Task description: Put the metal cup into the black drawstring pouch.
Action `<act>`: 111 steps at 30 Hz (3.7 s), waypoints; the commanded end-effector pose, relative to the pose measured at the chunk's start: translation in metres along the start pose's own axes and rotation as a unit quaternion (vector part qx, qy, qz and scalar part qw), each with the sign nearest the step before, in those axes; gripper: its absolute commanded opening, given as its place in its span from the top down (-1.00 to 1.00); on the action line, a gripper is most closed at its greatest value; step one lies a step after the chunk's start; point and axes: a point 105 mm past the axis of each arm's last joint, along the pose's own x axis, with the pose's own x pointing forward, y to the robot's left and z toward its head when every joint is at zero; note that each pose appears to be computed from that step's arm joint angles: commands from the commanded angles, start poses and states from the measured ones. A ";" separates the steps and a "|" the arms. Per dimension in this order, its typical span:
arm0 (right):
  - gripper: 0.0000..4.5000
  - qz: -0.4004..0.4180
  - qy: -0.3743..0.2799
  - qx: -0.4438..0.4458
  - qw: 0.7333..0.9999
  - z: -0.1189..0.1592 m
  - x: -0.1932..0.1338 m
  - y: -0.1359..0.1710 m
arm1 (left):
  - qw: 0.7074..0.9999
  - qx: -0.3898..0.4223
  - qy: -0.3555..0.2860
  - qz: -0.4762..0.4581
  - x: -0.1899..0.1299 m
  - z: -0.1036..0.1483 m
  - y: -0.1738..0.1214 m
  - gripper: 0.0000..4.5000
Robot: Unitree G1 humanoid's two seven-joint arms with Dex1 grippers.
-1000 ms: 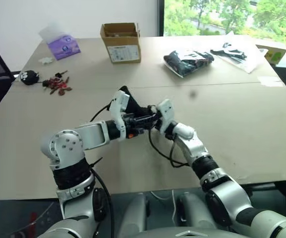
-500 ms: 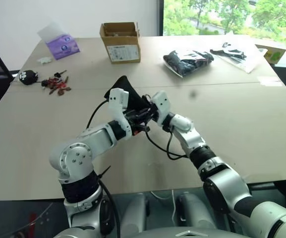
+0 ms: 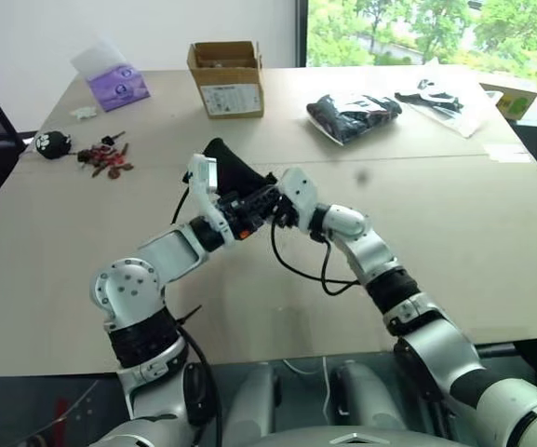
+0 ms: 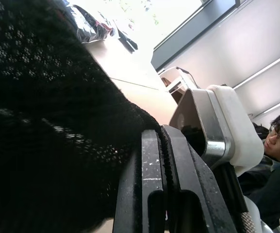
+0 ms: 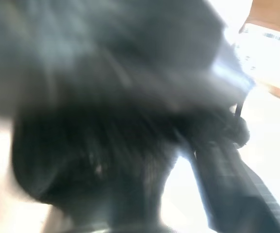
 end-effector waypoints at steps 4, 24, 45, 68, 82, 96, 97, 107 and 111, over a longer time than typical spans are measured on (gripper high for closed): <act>-0.69 0.048 0.018 -0.029 0.998 0.032 -0.019 0.001 | 0.999 0.006 -0.024 -0.020 -0.003 0.017 0.006 1.00; -0.99 0.015 0.089 -0.006 0.996 0.014 -0.082 -0.017 | 0.997 0.051 -0.047 -0.046 -0.029 0.035 0.017 1.00; -0.41 0.042 0.055 0.171 0.983 0.009 -0.088 0.002 | 0.996 0.033 -0.061 -0.055 -0.033 0.034 0.000 1.00; -0.41 0.141 -0.006 0.207 0.968 0.058 -0.061 0.031 | 0.996 0.038 -0.050 -0.061 -0.030 0.035 -0.002 1.00; 0.97 0.144 0.001 0.192 0.971 0.056 -0.043 0.037 | 0.996 0.039 -0.050 -0.062 -0.029 0.031 -0.009 1.00; 0.99 0.173 0.002 -0.005 0.985 0.049 -0.029 0.044 | 0.995 0.027 -0.032 -0.090 -0.025 0.024 -0.022 1.00; 0.99 0.190 -0.002 -0.037 0.981 0.049 -0.027 0.049 | 0.995 0.024 -0.028 -0.094 -0.024 0.022 -0.024 1.00; 0.99 0.207 -0.030 -0.236 0.949 0.049 -0.007 0.050 | 0.998 0.020 0.028 -0.061 -0.025 0.000 -0.019 1.00; 0.99 0.224 -0.042 -0.289 0.930 0.043 0.001 0.061 | 0.996 0.022 0.030 -0.081 -0.016 -0.008 -0.036 1.00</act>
